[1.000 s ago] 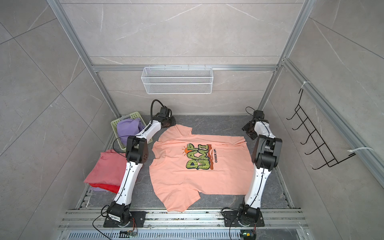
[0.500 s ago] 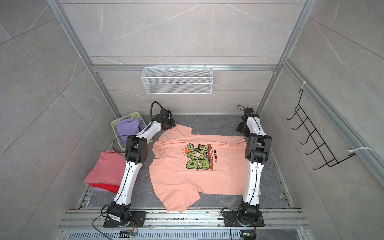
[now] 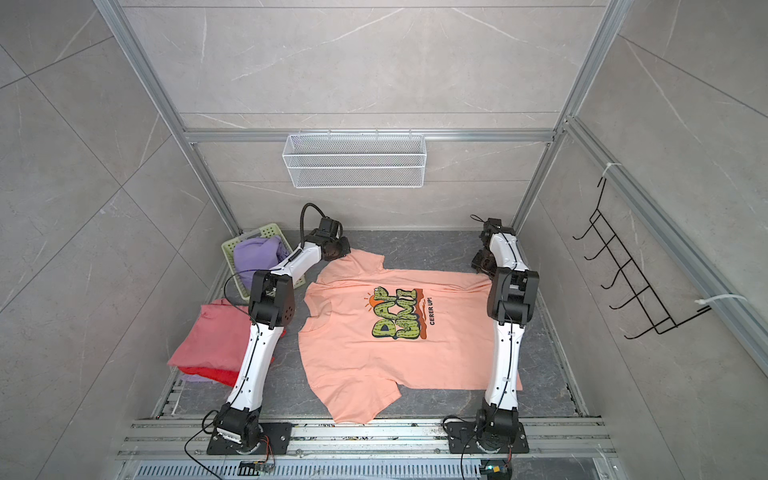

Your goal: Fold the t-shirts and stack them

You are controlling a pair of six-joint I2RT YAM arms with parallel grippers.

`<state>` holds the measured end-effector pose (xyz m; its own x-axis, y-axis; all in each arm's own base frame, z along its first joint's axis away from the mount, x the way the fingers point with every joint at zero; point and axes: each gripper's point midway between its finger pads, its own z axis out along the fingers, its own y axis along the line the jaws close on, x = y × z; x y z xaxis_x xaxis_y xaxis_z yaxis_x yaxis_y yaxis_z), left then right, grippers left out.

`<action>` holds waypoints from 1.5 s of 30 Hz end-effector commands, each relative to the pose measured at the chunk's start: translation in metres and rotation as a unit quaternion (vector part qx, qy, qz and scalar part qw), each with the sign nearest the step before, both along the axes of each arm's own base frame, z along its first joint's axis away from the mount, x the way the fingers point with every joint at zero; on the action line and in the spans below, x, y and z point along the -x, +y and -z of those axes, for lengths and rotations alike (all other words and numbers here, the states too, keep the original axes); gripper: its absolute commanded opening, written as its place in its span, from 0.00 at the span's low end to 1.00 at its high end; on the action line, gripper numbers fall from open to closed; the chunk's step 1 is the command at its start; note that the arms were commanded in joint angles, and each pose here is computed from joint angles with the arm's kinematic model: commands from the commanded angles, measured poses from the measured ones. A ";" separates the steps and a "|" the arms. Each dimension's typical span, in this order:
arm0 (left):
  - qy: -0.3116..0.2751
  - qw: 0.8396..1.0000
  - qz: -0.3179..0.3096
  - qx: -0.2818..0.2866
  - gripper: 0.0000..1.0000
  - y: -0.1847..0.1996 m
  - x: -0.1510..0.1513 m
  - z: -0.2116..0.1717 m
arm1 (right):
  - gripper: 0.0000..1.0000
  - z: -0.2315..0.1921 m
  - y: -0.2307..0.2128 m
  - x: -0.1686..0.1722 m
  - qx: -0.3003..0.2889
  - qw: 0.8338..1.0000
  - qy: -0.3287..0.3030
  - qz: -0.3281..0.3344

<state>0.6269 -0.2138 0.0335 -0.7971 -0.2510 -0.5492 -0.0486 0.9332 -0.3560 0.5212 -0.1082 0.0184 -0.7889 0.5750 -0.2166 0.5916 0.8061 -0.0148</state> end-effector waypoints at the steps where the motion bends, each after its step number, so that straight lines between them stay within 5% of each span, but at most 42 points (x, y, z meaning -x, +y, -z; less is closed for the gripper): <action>1: -0.024 1.000 -0.009 0.016 0.00 0.002 -0.003 -0.041 | 0.45 0.032 0.013 0.015 -0.038 0.999 0.032 -0.006; 6: -0.035 0.999 -0.008 0.034 0.00 0.002 -0.009 -0.050 | 0.12 0.020 0.019 0.003 -0.055 0.998 -0.015 -0.001; 10: -0.068 0.996 0.003 0.064 0.00 -0.003 -0.019 -0.075 | 0.02 -0.015 0.015 -0.017 -0.042 0.996 -0.075 -0.005; 18: -0.153 0.985 0.014 0.084 0.00 -0.003 -0.036 -0.139 | 0.00 -0.101 0.011 -0.058 -0.026 0.976 -0.214 -0.015; 33: -0.229 0.971 0.022 0.067 0.00 0.013 -0.035 -0.212 | 0.00 -0.135 0.006 -0.079 -0.007 0.961 -0.274 -0.031; 38: -0.210 0.976 0.028 0.058 0.00 0.016 -0.014 -0.218 | 0.00 -0.148 0.001 -0.071 0.013 0.959 -0.282 -0.028; 45: -0.198 0.980 0.020 0.006 0.00 0.039 0.054 -0.241 | 0.00 -0.169 -0.002 -0.042 0.022 0.952 -0.301 -0.051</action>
